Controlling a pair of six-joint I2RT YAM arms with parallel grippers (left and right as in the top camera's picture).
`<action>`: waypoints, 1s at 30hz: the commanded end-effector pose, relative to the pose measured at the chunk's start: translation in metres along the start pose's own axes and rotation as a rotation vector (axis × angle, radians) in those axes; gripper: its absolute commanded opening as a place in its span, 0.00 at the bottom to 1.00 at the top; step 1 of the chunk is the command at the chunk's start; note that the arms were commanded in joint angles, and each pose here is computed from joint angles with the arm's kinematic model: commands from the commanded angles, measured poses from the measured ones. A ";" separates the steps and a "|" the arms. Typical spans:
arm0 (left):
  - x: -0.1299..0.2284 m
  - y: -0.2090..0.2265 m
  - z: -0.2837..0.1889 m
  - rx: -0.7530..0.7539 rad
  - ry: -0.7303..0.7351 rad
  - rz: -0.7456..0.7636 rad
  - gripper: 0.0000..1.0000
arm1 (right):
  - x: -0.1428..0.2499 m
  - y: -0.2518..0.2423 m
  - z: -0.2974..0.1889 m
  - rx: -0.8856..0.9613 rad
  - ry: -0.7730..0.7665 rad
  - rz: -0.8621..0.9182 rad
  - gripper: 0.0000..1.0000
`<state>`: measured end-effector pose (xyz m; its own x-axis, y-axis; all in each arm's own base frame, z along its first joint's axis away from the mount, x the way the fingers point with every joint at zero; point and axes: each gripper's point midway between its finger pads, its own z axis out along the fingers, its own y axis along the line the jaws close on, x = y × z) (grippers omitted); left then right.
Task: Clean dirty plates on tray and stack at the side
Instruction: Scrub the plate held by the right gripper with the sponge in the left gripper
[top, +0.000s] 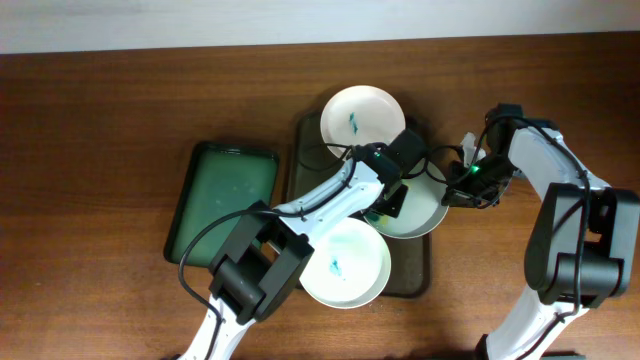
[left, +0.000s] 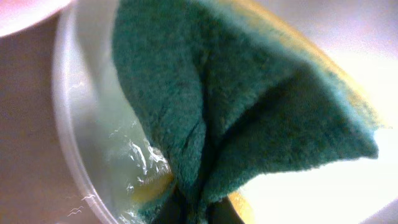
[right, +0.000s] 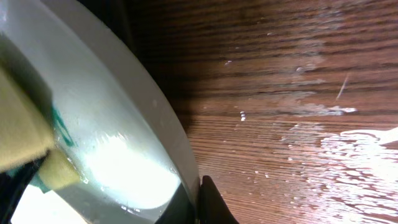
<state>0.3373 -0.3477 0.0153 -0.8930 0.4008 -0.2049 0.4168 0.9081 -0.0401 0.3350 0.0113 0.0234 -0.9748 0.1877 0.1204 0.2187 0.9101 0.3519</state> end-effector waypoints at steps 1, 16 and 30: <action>0.000 0.060 0.025 -0.236 0.016 -0.012 0.00 | -0.002 -0.010 0.000 0.034 0.000 0.031 0.04; -0.030 -0.050 0.030 0.277 -0.085 0.053 0.00 | -0.001 -0.010 0.000 0.034 0.006 0.031 0.04; -0.008 -0.093 0.003 0.652 0.063 0.055 0.00 | 0.000 -0.011 0.000 0.038 0.008 0.031 0.04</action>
<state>0.3741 -0.3688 0.0174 -0.8832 0.3630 -0.2969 0.4261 0.8856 -0.1848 0.3342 0.0053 0.0246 -0.9667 0.2173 0.1353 0.2515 0.9049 0.3433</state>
